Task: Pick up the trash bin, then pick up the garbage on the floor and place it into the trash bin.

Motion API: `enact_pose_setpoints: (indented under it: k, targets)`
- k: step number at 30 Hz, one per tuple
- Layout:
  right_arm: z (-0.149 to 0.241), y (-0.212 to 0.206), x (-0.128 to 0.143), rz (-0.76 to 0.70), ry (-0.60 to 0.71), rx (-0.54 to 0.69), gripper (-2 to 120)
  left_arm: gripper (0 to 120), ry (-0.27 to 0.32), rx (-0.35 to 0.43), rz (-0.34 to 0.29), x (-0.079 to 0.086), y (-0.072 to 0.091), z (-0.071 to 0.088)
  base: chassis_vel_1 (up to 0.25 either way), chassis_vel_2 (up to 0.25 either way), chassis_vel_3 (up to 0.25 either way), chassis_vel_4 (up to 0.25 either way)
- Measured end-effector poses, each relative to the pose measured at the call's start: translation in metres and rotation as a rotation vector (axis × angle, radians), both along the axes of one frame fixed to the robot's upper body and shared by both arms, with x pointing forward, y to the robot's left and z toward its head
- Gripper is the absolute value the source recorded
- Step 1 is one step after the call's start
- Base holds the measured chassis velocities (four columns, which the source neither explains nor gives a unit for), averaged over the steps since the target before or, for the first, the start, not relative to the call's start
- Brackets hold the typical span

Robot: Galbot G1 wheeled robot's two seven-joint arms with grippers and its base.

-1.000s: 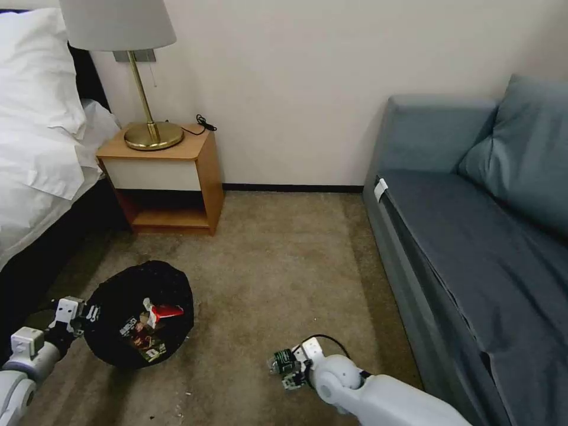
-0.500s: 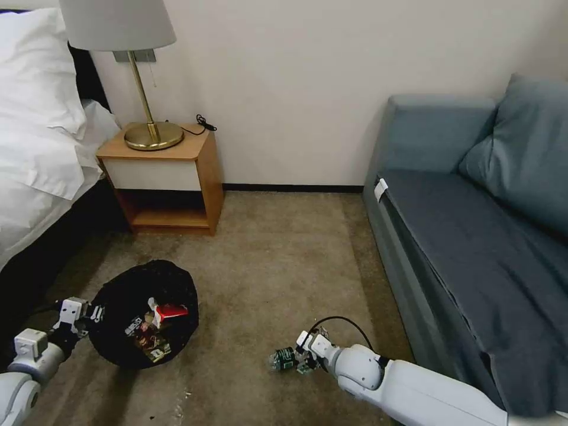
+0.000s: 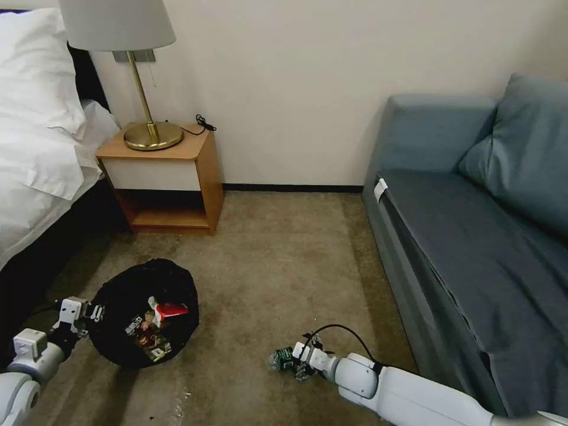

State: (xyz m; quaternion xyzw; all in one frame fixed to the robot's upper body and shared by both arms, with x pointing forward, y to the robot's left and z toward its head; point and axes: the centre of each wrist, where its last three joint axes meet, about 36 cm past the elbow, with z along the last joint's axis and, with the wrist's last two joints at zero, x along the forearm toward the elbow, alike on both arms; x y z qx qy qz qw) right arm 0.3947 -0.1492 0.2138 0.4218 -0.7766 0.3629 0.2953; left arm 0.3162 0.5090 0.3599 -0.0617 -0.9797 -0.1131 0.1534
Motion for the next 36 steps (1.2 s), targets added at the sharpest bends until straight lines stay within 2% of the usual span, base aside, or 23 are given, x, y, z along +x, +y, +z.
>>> enact_pose_setpoints:
  k: [3, 10, 13, 14, 16, 18, 19, 20, 23, 24, 27, 29, 33, 36]
  targets:
    - [-0.018, 0.005, 0.007, 0.020, 0.011, 0.008, 100, 0, 0.010, -0.009, 0.007, 0.000, -0.002, -0.003, 0.000, 0.000, 0.000, 0.000]
    - [-0.032, 0.012, 0.008, 0.045, 0.043, 0.033, 98, 0, 0.018, -0.015, 0.012, -0.001, -0.001, -0.005, 0.000, 0.000, 0.000, 0.000]
    - [-0.036, 0.013, 0.011, 0.055, 0.055, 0.052, 85, 0, 0.021, -0.017, 0.015, -0.001, -0.001, -0.007, 0.000, 0.000, 0.000, 0.000]
    - [-0.036, 0.013, 0.011, 0.055, 0.055, 0.052, 85, 0, 0.021, -0.017, 0.015, -0.001, -0.001, -0.007, 0.000, 0.000, 0.000, 0.000]
    - [-0.038, 0.011, 0.011, 0.053, 0.056, 0.053, 73, 0, 0.020, -0.017, 0.014, -0.001, -0.001, -0.007, 0.000, 0.000, 0.000, 0.000]
    - [-0.039, 0.010, 0.010, 0.052, 0.057, 0.053, 70, 0, 0.020, -0.017, 0.014, -0.001, -0.001, -0.007, 0.000, 0.000, 0.000, 0.000]
    - [-0.040, 0.007, 0.010, 0.048, 0.058, 0.053, 63, 0, 0.019, -0.016, 0.014, -0.001, -0.001, -0.007, 0.000, 0.000, 0.000, 0.000]
    - [-0.040, 0.007, 0.010, 0.048, 0.058, 0.053, 63, 0, 0.019, -0.016, 0.014, -0.001, -0.001, -0.007, 0.000, 0.000, 0.000, 0.000]
    - [-0.040, 0.004, 0.009, 0.040, 0.054, 0.053, 50, 0, 0.020, -0.017, 0.013, -0.001, -0.001, -0.007, 0.000, 0.000, 0.000, 0.000]
    - [-0.040, 0.004, 0.009, 0.040, 0.054, 0.053, 50, 0, 0.020, -0.017, 0.013, -0.001, -0.001, -0.007, 0.000, 0.000, 0.000, 0.000]
    - [-0.040, 0.003, 0.009, 0.033, 0.048, 0.056, 34, 0, 0.021, -0.017, 0.011, -0.001, -0.001, -0.007, 0.000, 0.000, 0.000, 0.000]
    - [-0.040, 0.004, 0.009, 0.033, 0.047, 0.056, 33, 0, 0.021, -0.017, 0.011, -0.001, -0.001, -0.007, 0.000, 0.000, 0.000, 0.000]
    - [-0.033, 0.006, 0.013, 0.018, 0.022, 0.078, 22, 0, 0.021, -0.018, 0.009, -0.001, -0.002, -0.008, 0.000, 0.000, 0.000, 0.000]
    - [-0.026, 0.007, 0.017, 0.010, 0.006, 0.094, 22, 0, 0.020, -0.018, 0.008, -0.001, -0.002, -0.007, 0.000, 0.000, 0.000, 0.000]
